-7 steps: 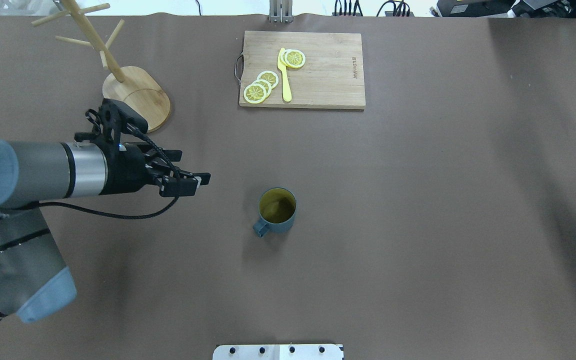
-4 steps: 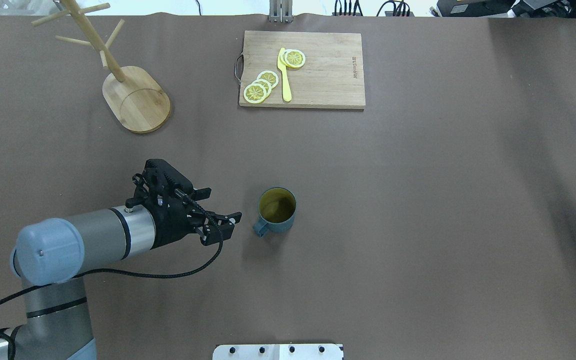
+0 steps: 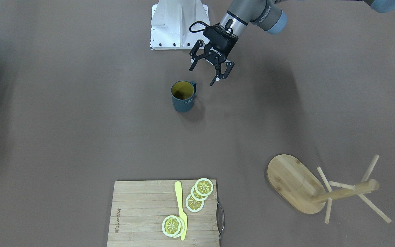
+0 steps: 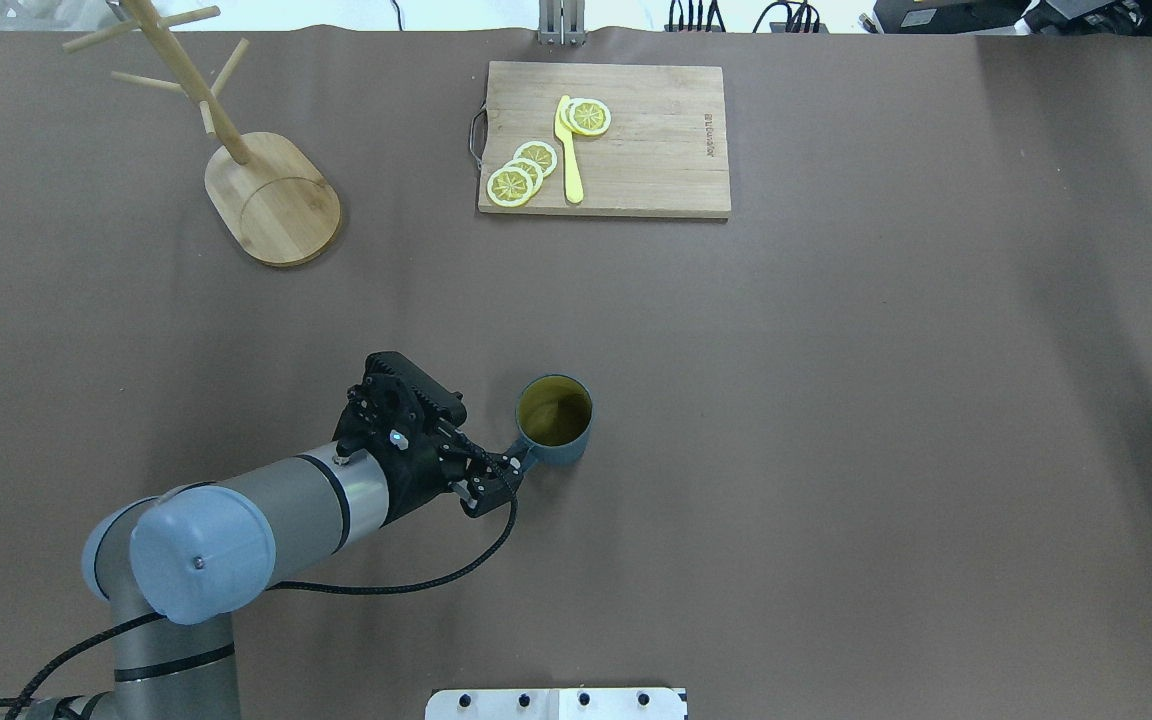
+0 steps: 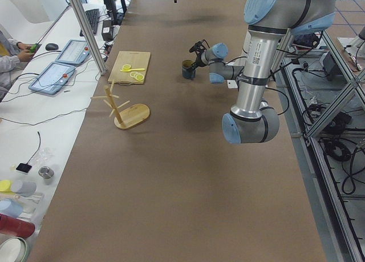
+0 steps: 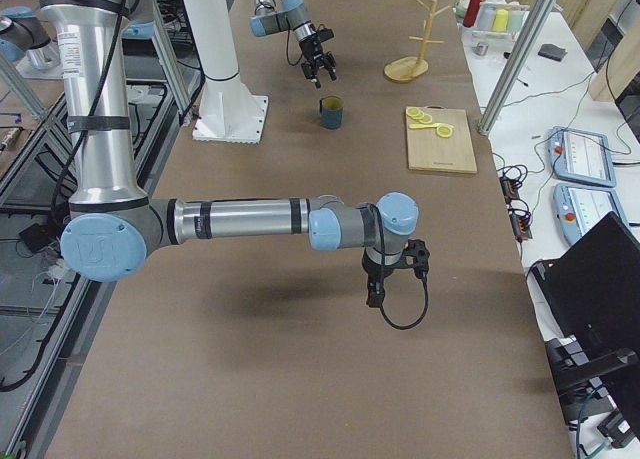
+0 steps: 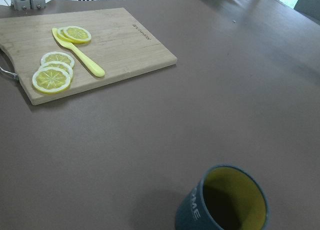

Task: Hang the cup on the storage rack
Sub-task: 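Reach the left gripper toward the blue mug's rim, then close the left gripper on the blue mug's rim, then lift the blue mug with the left gripper toward the wooden mug tree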

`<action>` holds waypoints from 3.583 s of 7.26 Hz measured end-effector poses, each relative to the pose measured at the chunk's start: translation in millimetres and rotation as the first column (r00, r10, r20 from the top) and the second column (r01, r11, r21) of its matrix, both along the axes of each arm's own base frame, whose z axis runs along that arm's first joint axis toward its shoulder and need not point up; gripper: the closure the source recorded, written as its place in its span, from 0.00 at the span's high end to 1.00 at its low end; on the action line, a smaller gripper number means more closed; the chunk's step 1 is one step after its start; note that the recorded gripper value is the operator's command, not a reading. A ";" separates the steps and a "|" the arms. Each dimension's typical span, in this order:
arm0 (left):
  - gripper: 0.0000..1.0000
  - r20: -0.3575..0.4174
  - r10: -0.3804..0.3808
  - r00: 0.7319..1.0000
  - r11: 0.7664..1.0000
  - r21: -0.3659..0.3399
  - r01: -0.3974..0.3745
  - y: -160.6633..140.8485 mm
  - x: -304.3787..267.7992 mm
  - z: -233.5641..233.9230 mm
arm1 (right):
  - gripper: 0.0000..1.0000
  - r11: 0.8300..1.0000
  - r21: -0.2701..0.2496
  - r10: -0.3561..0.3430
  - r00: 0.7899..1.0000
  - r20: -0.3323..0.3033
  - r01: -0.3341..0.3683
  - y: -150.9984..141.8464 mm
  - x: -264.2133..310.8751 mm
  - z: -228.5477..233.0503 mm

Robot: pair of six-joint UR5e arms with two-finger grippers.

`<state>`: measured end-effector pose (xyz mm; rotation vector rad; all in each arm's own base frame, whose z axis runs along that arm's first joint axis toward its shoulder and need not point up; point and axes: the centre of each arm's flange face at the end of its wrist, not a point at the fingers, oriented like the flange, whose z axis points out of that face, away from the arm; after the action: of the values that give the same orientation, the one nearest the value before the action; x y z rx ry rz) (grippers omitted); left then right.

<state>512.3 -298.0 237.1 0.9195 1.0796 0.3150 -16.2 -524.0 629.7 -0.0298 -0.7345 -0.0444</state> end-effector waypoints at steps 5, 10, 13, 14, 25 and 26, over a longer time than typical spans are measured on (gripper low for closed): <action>0.85 0.042 -0.009 0.999 1.000 0.013 0.008 6.9 29.8 3.2 | 1.00 1.000 0.001 -0.012 1.000 -0.005 0.012 -0.5 6.5 11.1; 0.73 0.060 0.001 0.998 1.000 0.018 -0.002 6.0 44.0 5.8 | 1.00 1.000 -0.017 -0.011 1.000 -0.004 0.011 -1.2 6.3 20.3; 0.58 0.071 0.007 0.997 1.000 0.015 -0.008 5.7 48.5 10.4 | 1.00 1.000 -0.026 -0.009 1.000 0.011 0.010 -1.0 5.6 21.4; 0.58 0.074 0.009 0.997 1.000 0.014 -0.010 5.7 49.3 11.4 | 1.00 1.000 -0.026 -0.009 1.000 0.013 0.009 -1.1 5.7 21.3; 0.00 -0.041 0.075 0.996 0.997 -0.025 -0.076 -10.0 7.8 -20.2 | 1.00 0.999 -0.032 -0.003 1.000 0.022 0.004 -1.6 5.5 19.9; 0.00 -0.081 0.091 0.993 0.992 -0.080 -0.097 -34.4 -12.0 -22.2 | 1.00 1.000 -0.031 -0.001 1.000 0.024 0.002 -1.7 6.4 19.2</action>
<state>500.2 -332.4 214.9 0.8130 1.2008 0.3116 -9.8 -525.7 648.9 -0.0591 -0.7587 -0.0346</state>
